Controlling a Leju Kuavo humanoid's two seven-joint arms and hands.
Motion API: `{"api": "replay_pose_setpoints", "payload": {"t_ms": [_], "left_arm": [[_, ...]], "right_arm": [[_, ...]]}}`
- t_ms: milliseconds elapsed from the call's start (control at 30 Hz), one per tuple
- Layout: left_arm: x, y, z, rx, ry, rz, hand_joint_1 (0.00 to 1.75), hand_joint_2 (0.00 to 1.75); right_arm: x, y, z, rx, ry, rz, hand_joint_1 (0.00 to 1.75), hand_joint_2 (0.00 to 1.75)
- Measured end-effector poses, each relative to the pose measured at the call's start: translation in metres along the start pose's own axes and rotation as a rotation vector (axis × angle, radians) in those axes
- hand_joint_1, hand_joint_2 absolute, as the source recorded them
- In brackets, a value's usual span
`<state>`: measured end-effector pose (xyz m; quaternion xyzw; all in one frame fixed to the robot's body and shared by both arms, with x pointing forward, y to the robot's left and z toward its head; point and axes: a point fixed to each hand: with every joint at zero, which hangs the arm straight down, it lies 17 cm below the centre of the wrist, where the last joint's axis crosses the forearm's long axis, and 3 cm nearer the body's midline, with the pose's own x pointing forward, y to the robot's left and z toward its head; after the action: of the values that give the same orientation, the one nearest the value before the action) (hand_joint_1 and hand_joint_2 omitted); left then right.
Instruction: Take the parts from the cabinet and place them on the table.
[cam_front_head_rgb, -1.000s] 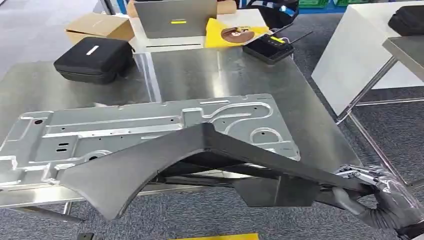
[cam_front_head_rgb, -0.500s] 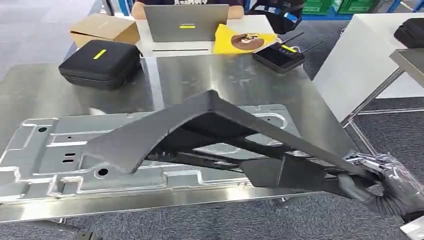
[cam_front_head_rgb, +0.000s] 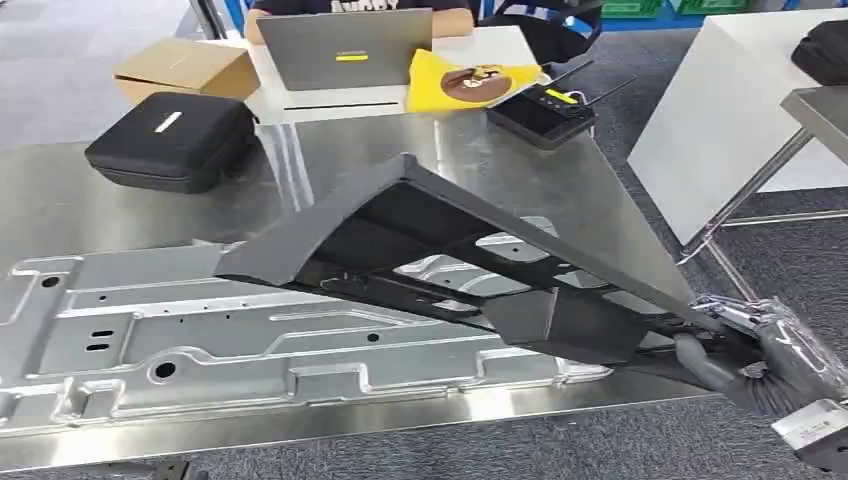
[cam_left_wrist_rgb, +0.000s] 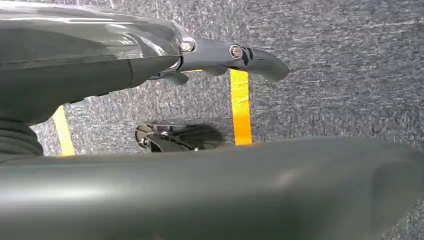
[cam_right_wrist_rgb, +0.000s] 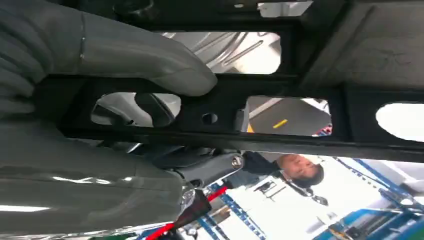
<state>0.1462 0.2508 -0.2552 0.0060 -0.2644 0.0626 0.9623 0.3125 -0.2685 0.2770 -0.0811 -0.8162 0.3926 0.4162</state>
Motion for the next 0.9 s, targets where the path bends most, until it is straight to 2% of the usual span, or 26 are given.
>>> {"api": "replay_pose_setpoints", "payload": {"t_ms": [300, 700, 900], "left_arm": [[0.002, -0.002, -0.001, -0.009, 0.0, -0.02, 0.0, 1.75], [0.016, -0.009, -0.006, -0.034, -0.007, -0.076, 0.0, 1.75], [0.026, -0.014, -0.009, -0.051, -0.017, -0.114, 0.0, 1.75]], "right_arm": [[-0.032, -0.021, -0.024, -0.029, 0.076, 0.178, 1.75, 1.75], [-0.079, -0.029, -0.096, -0.019, 0.159, 0.344, 1.75, 1.75], [-0.092, -0.019, -0.147, -0.019, 0.179, 0.439, 1.75, 1.75]]}}
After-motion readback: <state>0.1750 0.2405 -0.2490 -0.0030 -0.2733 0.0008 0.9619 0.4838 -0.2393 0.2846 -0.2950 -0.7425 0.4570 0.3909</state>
